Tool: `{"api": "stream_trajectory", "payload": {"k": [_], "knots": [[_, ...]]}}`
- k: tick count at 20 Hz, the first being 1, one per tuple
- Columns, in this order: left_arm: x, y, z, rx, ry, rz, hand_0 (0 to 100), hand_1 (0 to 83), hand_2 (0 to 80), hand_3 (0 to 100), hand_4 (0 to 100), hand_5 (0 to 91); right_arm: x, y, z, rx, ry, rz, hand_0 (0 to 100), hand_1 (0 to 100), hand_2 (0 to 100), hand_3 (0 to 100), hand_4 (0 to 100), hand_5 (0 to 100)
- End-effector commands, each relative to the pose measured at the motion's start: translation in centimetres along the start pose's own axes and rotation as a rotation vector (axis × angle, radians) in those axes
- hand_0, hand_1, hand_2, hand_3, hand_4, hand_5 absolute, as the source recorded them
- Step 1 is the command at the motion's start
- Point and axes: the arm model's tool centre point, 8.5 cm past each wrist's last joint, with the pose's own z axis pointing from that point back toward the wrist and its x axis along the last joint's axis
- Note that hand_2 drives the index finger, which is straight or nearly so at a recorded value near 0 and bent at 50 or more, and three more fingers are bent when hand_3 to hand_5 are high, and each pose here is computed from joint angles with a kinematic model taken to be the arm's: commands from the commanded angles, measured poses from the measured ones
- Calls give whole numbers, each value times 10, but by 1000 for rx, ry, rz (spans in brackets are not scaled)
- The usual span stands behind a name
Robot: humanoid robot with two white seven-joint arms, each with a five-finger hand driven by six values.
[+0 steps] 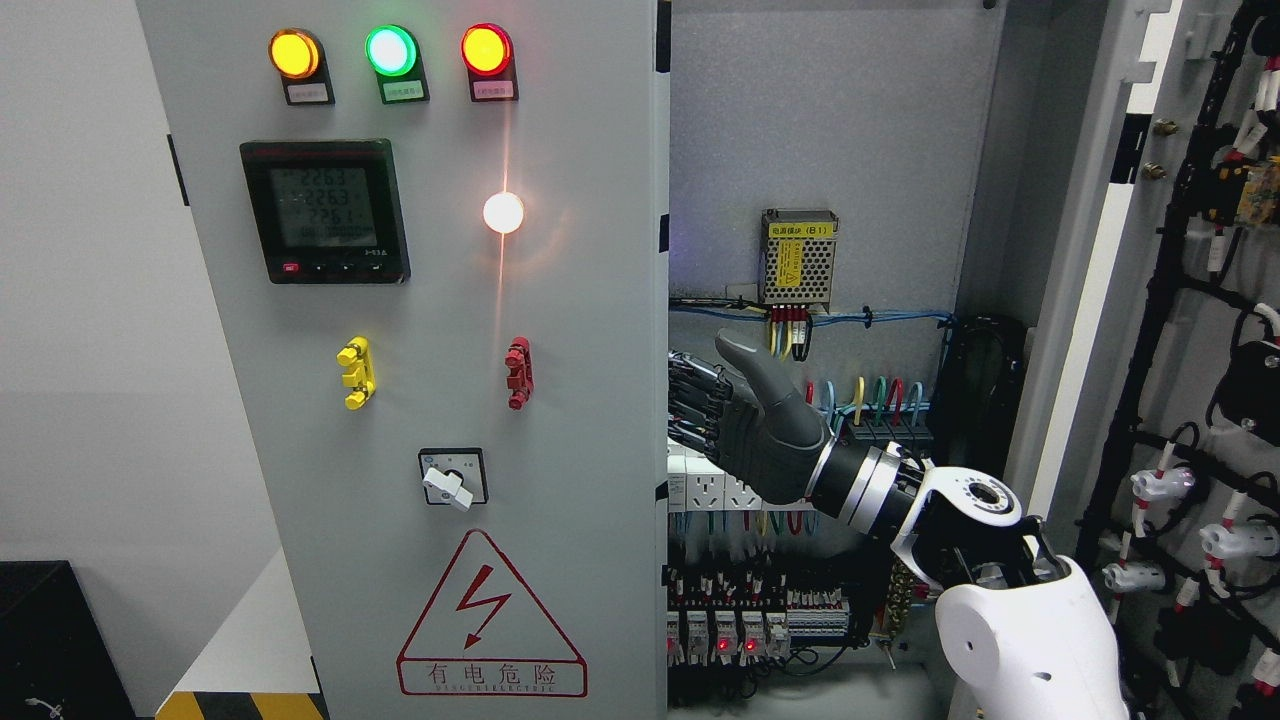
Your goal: Open door with both hands
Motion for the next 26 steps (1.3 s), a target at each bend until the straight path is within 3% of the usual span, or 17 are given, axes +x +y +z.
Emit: {"api": "stream_trajectory", "payload": {"k": [1,26], "knots": [[-3,-1,0,-3,9,-32,0,0,0,0,0,0,0,-1,0,-1,1,-3,191,0,0,0,0,0],[-3,0,0,-2,9,-32,0,0,0,0,0,0,-5,4,3,37,6,-6,191,0,0,0,0,0]]}}
